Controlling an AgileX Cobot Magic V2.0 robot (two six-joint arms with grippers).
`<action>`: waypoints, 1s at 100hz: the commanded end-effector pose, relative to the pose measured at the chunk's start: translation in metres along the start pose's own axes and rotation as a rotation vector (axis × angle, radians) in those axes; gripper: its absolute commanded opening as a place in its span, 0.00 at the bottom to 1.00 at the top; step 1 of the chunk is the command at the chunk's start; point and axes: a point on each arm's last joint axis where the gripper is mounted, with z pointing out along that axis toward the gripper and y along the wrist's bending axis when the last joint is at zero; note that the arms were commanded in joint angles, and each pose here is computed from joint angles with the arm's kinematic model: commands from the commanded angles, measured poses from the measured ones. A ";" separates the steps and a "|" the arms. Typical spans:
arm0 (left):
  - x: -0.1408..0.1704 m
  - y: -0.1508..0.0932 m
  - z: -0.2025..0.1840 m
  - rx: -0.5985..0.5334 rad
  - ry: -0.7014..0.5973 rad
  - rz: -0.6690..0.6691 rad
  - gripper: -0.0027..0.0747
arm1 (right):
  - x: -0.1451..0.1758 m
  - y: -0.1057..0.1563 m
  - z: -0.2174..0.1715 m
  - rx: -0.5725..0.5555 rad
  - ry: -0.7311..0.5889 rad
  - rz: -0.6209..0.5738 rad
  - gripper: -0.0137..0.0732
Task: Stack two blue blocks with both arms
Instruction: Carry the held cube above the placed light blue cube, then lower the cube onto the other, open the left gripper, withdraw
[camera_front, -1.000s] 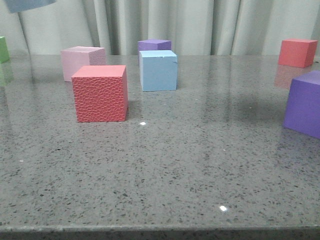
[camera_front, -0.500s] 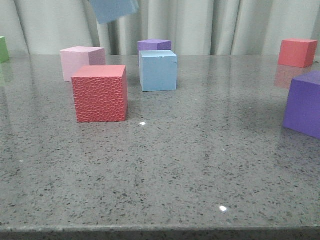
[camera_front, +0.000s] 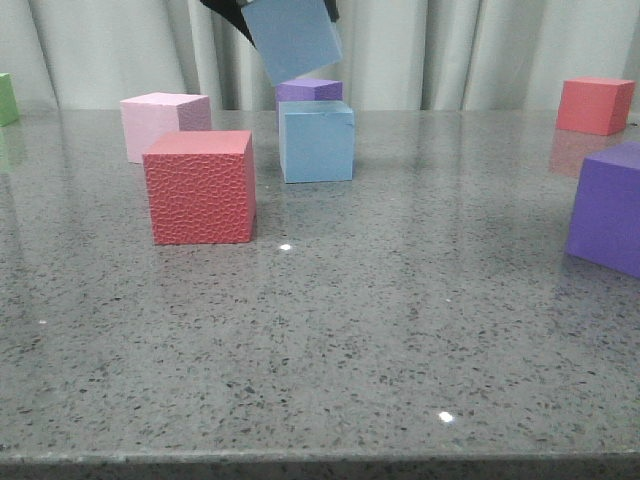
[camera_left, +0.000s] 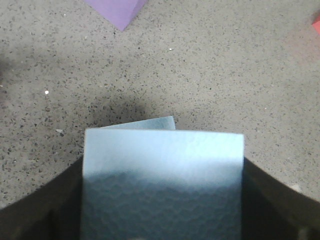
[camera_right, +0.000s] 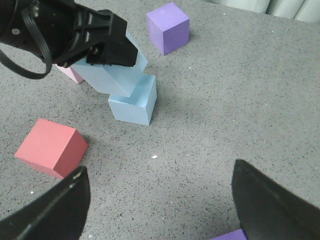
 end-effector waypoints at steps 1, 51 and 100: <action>-0.009 -0.014 -0.026 0.090 -0.096 -0.012 0.45 | -0.011 -0.002 -0.017 -0.007 -0.106 -0.011 0.83; -0.007 -0.017 -0.016 0.097 -0.098 -0.002 0.48 | -0.011 -0.002 -0.017 0.001 -0.108 -0.018 0.83; -0.010 -0.021 -0.022 0.124 -0.105 0.013 0.82 | -0.010 -0.003 -0.017 0.012 -0.098 -0.024 0.83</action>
